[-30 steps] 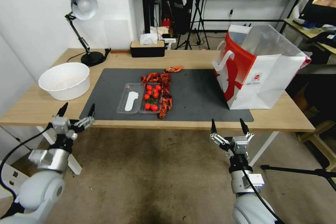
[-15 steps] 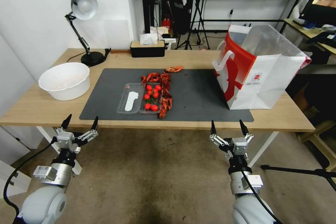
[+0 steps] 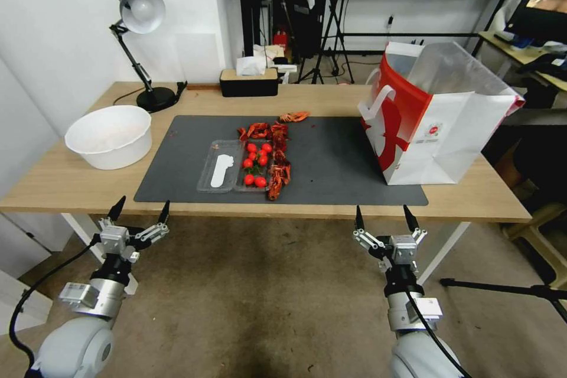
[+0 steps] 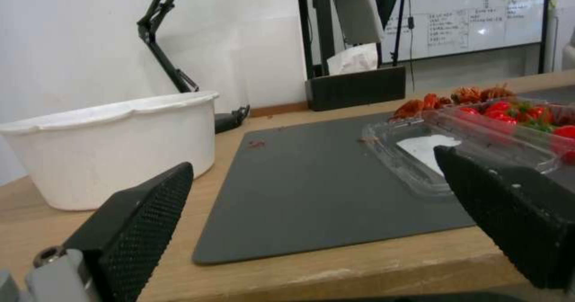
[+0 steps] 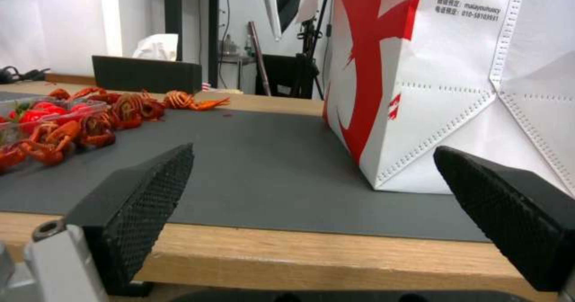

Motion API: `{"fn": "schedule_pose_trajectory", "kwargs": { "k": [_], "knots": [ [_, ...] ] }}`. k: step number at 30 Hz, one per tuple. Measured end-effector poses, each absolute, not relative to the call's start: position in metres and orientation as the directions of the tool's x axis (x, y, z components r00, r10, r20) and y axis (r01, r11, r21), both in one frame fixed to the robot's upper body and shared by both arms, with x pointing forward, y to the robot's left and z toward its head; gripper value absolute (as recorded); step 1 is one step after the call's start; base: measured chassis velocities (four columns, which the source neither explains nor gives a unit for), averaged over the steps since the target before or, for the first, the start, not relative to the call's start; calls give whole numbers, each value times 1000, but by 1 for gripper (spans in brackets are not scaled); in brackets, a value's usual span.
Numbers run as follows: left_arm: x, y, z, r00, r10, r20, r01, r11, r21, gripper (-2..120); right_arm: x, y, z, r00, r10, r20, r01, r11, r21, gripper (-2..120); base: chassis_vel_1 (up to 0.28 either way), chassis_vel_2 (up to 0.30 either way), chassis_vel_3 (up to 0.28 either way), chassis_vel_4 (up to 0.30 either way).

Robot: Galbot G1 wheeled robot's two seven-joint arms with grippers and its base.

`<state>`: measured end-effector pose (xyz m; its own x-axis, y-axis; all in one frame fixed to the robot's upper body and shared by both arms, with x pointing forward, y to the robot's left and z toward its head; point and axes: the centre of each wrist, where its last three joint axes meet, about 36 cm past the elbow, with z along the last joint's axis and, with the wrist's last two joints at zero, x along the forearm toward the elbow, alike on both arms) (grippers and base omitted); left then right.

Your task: Pick up the trash from the table and place it into the takeout bag.

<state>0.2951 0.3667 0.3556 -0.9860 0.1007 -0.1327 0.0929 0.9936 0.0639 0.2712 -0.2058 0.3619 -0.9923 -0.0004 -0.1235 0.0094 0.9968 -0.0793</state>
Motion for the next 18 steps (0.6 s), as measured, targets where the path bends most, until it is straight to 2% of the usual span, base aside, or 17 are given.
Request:
{"fn": "schedule_pose_trajectory", "kwargs": {
  "k": [18],
  "knots": [
    [293,366,358,-985,106,-135,98,993,62,100,269,-205,358,-994,3,-111,12,997,-73,100,0,0,0,0]
  ]
}}
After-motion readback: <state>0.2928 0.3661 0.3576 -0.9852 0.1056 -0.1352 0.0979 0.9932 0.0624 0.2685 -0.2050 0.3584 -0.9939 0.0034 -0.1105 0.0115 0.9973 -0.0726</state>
